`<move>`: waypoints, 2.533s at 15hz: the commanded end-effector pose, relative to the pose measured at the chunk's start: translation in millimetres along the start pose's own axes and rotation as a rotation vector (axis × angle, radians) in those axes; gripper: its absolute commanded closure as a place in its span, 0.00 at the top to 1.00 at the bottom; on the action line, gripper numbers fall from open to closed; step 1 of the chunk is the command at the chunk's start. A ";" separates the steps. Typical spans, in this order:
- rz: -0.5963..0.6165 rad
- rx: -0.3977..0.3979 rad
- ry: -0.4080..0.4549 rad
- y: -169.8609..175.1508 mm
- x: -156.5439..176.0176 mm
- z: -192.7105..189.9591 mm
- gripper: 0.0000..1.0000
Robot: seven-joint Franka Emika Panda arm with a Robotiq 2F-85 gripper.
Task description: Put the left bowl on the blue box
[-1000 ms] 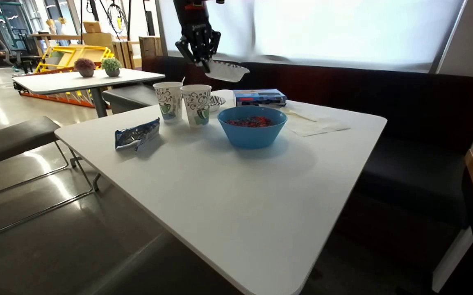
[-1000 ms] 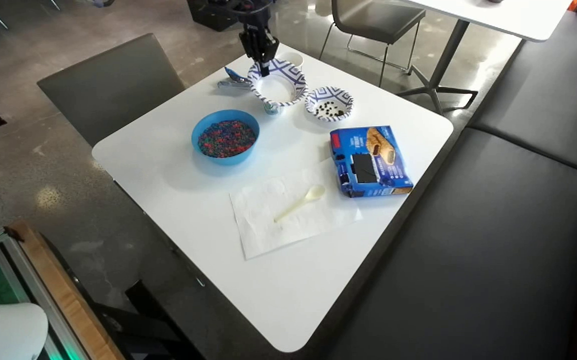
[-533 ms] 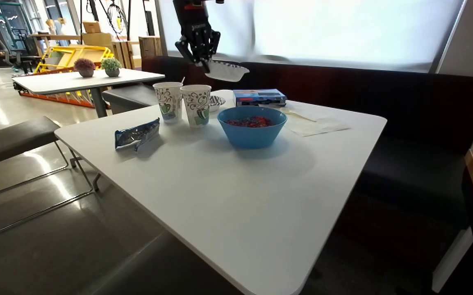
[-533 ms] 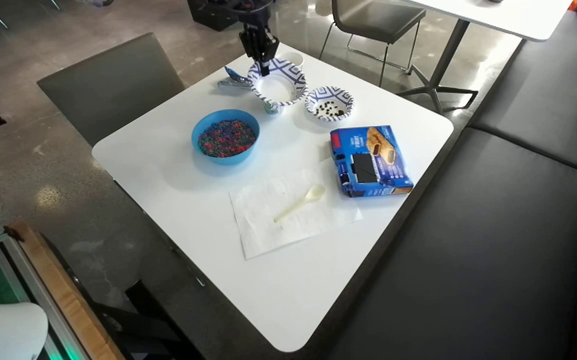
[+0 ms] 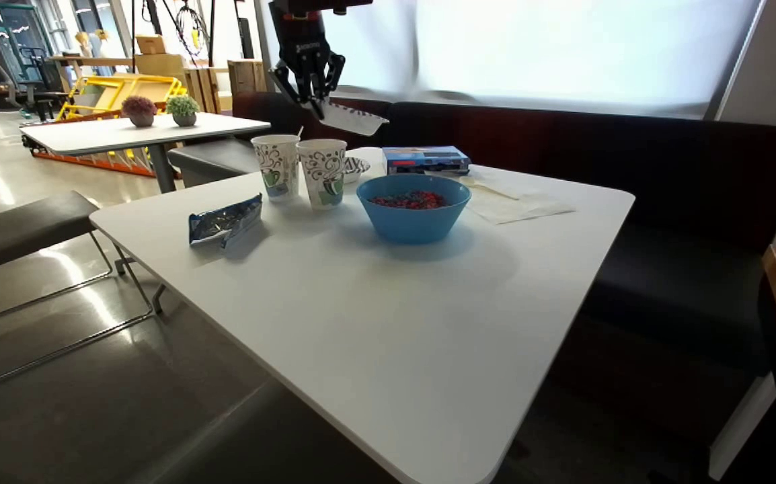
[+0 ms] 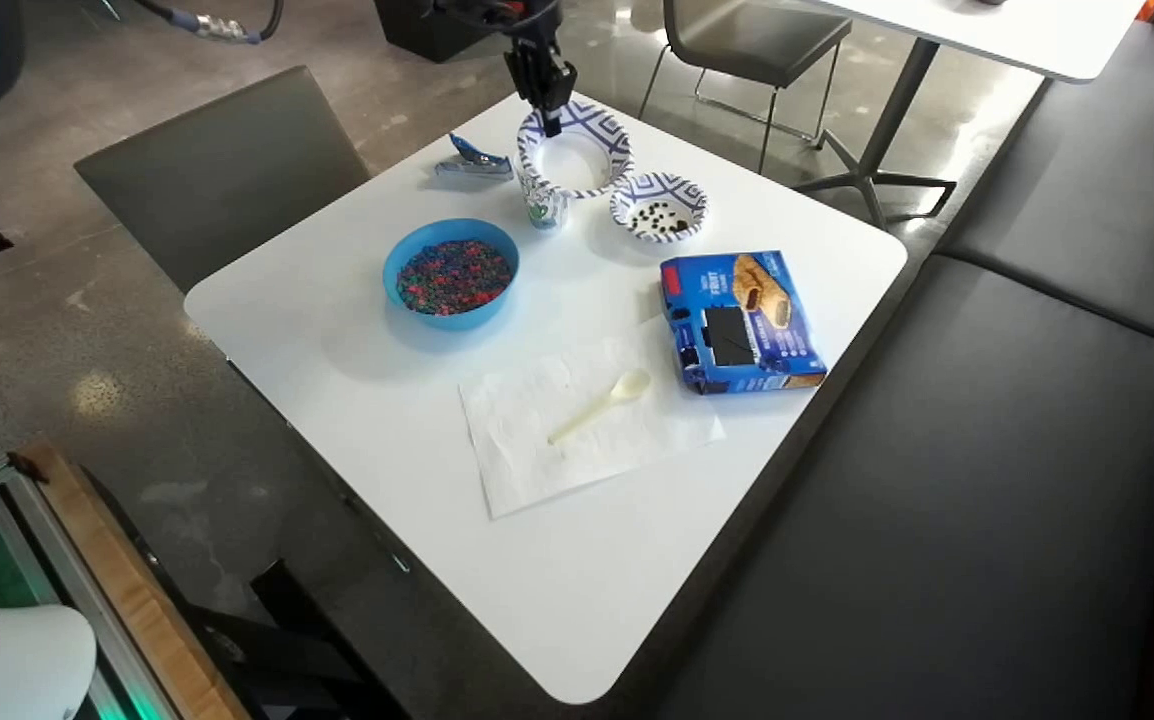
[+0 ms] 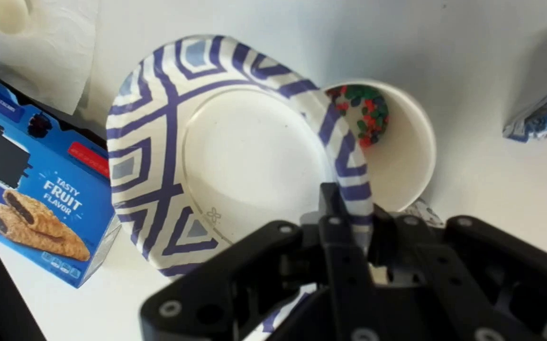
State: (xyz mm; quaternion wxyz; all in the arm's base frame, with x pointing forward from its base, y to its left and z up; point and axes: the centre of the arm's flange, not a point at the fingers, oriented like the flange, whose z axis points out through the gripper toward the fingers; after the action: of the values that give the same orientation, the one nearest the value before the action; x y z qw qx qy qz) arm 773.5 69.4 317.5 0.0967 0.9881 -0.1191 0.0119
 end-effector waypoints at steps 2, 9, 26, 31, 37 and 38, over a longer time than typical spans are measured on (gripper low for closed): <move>0.163 0.029 -0.003 1.6 58.7 5.4 0.02; 0.414 -0.044 0.006 44.4 75.3 36.8 0.02; 0.451 -0.191 0.010 121.6 59.6 88.2 0.02; 0.357 -0.292 0.066 142.9 76.2 100.9 0.02; 0.196 -0.320 0.044 148.0 82.4 137.2 0.02; 0.173 -0.324 0.037 150.4 83.1 141.4 0.02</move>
State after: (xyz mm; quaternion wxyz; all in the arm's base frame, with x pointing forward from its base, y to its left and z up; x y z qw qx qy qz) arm 793.1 -110.5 224.5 0.2473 0.9387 -0.2392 0.0206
